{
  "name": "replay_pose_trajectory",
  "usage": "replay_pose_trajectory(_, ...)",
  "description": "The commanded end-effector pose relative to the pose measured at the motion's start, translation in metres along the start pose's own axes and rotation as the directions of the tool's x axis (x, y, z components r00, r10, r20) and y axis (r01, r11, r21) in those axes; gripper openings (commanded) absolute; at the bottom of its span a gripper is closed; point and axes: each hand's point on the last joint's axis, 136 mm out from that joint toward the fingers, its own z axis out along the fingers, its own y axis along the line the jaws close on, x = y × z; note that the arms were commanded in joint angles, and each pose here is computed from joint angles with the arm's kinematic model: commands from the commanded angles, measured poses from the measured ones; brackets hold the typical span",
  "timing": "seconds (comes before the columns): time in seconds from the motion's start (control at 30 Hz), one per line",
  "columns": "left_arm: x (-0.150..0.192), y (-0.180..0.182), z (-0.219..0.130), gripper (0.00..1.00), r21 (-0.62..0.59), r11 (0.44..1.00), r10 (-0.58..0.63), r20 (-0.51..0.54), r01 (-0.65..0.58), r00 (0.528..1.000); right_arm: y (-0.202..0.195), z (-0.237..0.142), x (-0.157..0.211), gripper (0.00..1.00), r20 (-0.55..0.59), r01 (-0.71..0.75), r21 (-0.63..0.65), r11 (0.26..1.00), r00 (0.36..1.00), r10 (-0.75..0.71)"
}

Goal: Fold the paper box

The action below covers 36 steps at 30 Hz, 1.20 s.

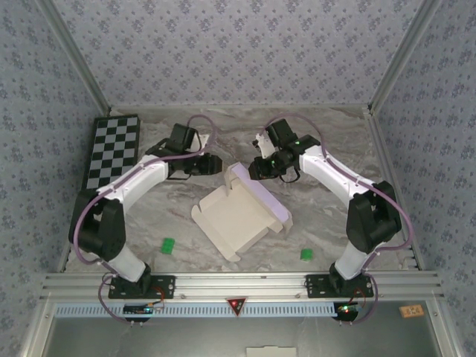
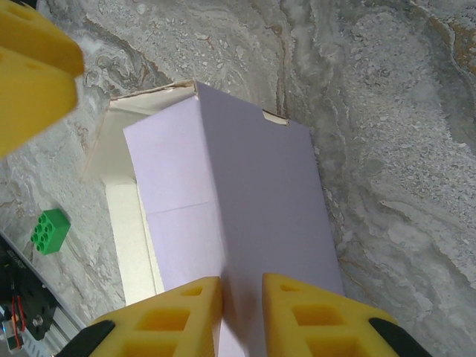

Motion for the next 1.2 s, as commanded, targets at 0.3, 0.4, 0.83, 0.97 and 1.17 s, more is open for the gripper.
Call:
replay_pose_trajectory(0.3, 0.016, 0.017, 0.02, 0.46, 0.031, 0.971, 0.23, 0.126, -0.235, 0.965, -0.019, 0.012, 0.027, 0.23, -0.11, -0.029, 0.083, 0.996, 0.993, 0.038)
replay_pose_trajectory(0.4, 0.019, 0.01, 0.029, 0.5, 0.068, 0.948, 0.297, 0.158, -0.31, 0.942, -0.018, 0.014, 0.027, 0.23, -0.116, -0.033, 0.076, 0.997, 0.992, 0.042)
replay_pose_trajectory(0.83, 0.026, -0.005, 0.057, 0.55, 0.119, 0.83, 0.498, 0.28, -0.545, 0.821, -0.017, 0.018, 0.024, 0.23, -0.126, -0.051, 0.033, 0.998, 0.99, 0.055)
replay_pose_trajectory(0.97, 0.029, -0.01, 0.062, 0.56, 0.137, 0.796, 0.536, 0.293, -0.589, 0.792, -0.017, 0.02, 0.022, 0.23, -0.128, -0.064, 0.006, 0.998, 0.99, 0.064)
replay_pose_trajectory(1.17, 0.03, -0.015, 0.071, 0.56, 0.163, 0.767, 0.565, 0.286, -0.621, 0.774, -0.019, 0.022, 0.021, 0.23, -0.133, -0.077, -0.023, 0.997, 0.988, 0.074)
